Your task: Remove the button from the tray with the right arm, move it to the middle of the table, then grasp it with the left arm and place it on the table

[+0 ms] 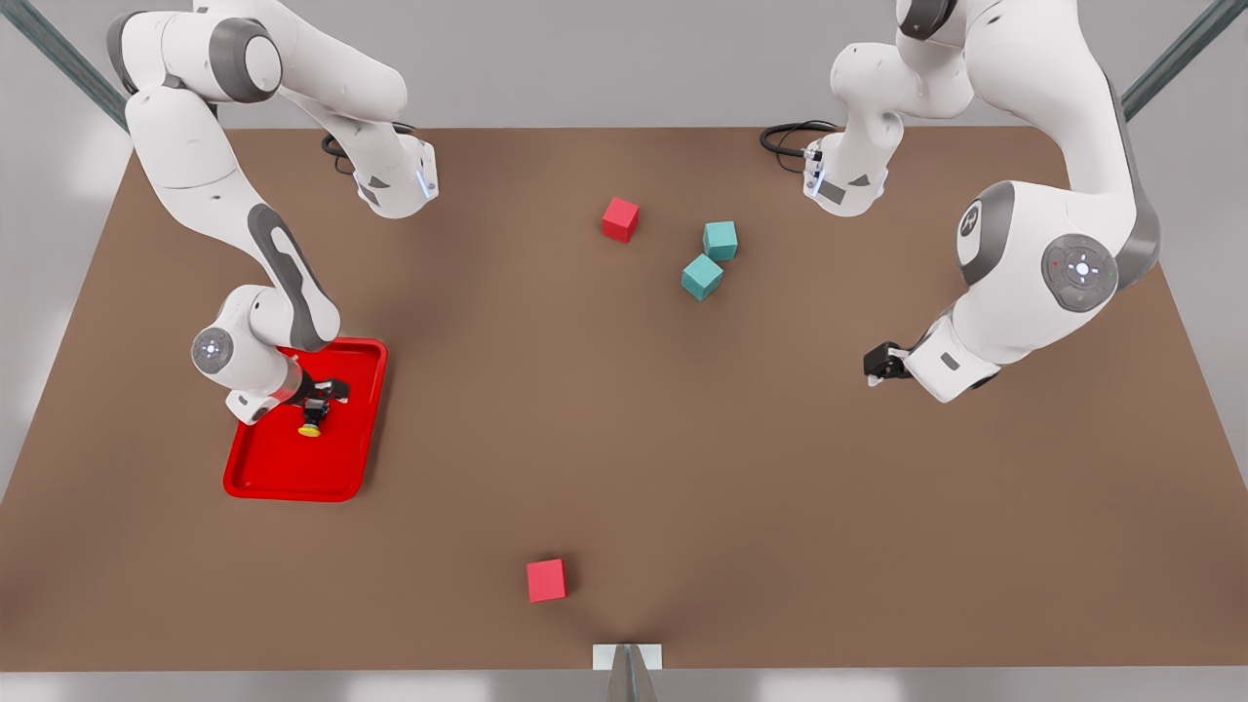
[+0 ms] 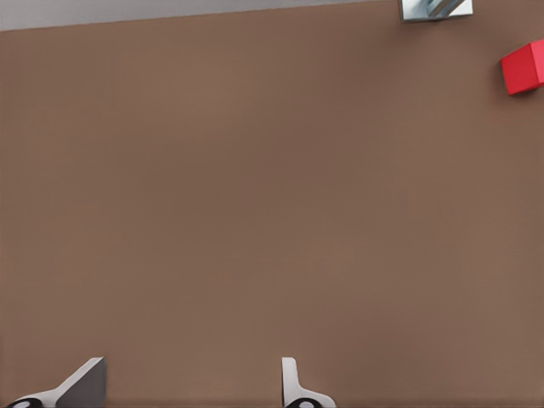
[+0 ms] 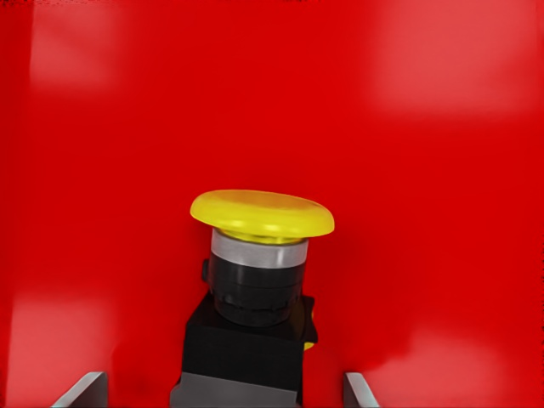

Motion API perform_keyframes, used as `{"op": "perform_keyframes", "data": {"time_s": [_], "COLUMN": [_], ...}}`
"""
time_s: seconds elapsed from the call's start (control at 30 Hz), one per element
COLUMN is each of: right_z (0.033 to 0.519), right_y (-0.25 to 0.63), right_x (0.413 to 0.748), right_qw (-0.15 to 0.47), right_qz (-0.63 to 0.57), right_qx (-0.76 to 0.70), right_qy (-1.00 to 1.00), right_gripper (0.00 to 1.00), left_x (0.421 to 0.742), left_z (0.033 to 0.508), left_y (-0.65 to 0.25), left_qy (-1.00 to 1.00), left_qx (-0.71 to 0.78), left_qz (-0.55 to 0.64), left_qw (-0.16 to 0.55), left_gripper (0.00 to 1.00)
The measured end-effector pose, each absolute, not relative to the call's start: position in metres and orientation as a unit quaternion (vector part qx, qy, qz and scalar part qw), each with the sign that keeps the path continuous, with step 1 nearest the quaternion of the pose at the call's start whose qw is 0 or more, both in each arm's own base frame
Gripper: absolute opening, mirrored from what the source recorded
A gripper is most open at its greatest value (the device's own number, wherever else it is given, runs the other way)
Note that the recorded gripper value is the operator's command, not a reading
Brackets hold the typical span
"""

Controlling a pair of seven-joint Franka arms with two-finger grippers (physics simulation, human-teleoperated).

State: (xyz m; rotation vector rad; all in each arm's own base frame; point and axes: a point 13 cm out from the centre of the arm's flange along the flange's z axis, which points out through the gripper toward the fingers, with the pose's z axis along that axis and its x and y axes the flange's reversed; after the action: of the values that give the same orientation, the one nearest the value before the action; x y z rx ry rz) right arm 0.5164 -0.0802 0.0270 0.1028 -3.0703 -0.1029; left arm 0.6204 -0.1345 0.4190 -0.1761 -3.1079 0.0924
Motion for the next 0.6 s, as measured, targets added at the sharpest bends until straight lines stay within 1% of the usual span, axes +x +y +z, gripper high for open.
{"op": "perform_keyframes", "data": {"time_s": [0.6], "right_z": [0.0297], "right_y": [-0.0805], "right_x": [0.5256], "right_qw": [0.029], "right_qz": [-0.011], "right_qx": [0.002], "right_qy": [-1.000], "right_gripper": [1.00], "left_x": [0.6202], "left_z": [0.4188], "left_y": [-0.1345], "left_qy": [-0.998], "left_qx": [-0.057], "left_qz": [0.030], "left_qw": [0.014], "left_gripper": [1.00]}}
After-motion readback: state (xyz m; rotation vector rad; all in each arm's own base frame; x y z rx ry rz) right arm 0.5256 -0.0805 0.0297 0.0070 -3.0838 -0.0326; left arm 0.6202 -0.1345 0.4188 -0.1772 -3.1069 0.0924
